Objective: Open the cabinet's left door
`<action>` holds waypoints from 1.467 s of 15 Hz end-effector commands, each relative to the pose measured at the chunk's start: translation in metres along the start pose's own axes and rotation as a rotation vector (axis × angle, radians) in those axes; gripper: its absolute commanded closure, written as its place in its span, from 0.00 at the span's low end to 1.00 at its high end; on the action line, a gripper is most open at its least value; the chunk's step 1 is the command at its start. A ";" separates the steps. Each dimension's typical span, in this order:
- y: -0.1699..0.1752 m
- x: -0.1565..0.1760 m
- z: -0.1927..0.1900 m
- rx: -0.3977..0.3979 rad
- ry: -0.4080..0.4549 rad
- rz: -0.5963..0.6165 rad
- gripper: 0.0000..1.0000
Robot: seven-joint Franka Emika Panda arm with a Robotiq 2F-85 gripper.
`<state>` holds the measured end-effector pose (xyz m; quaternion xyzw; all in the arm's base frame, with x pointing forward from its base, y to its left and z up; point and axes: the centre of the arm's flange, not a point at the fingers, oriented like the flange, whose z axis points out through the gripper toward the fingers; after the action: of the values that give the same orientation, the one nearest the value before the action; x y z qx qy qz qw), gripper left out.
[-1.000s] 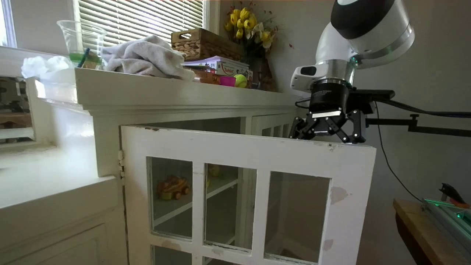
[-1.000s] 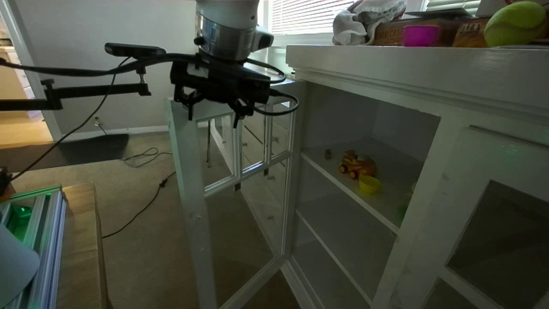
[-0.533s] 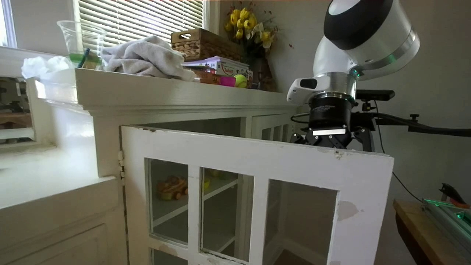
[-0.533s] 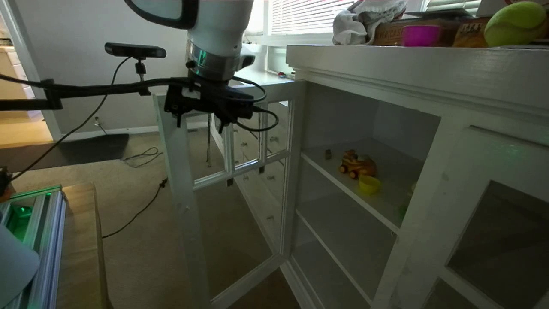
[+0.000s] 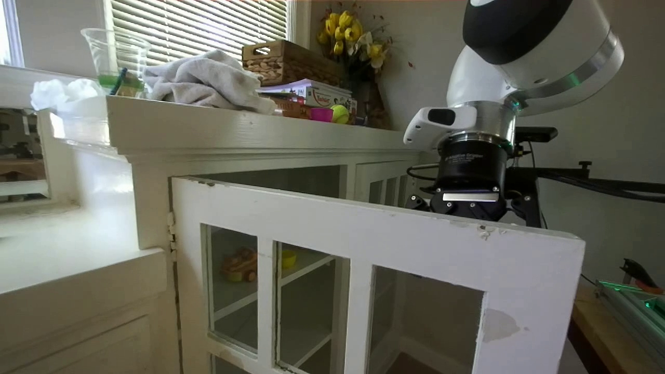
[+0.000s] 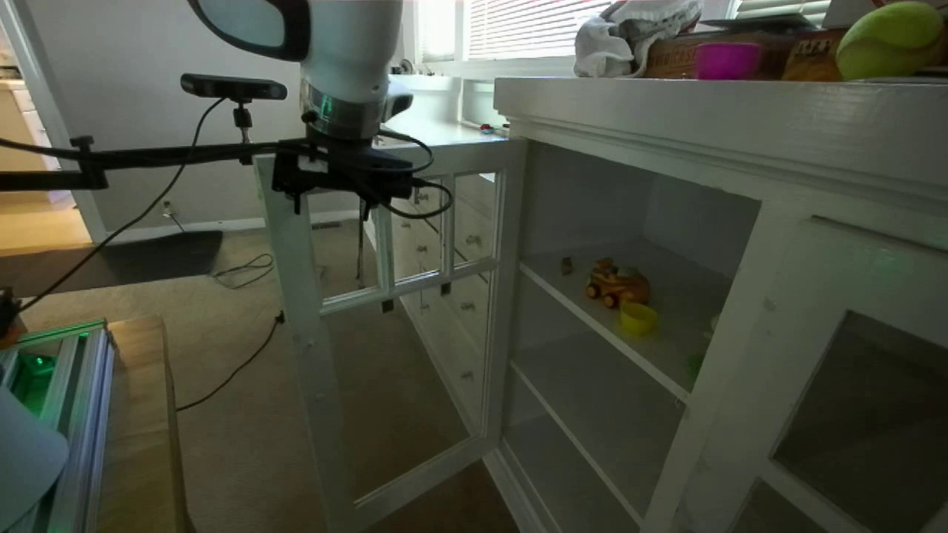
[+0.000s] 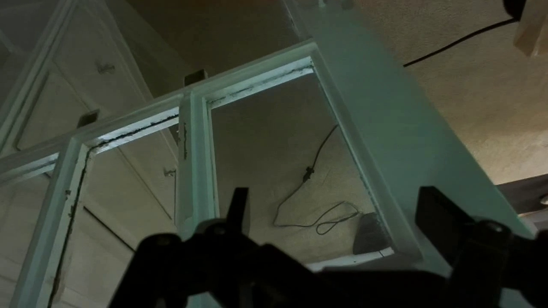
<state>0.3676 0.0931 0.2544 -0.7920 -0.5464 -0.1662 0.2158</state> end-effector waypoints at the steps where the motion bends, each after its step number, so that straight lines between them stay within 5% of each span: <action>1: -0.006 0.010 0.025 -0.045 0.023 -0.033 0.00; 12: -0.020 0.037 0.058 -0.153 0.115 -0.092 0.00; 22: -0.020 0.061 0.080 -0.170 0.182 -0.152 0.00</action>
<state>0.3677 0.1742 0.2363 -0.7511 -0.5621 -0.2883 0.1917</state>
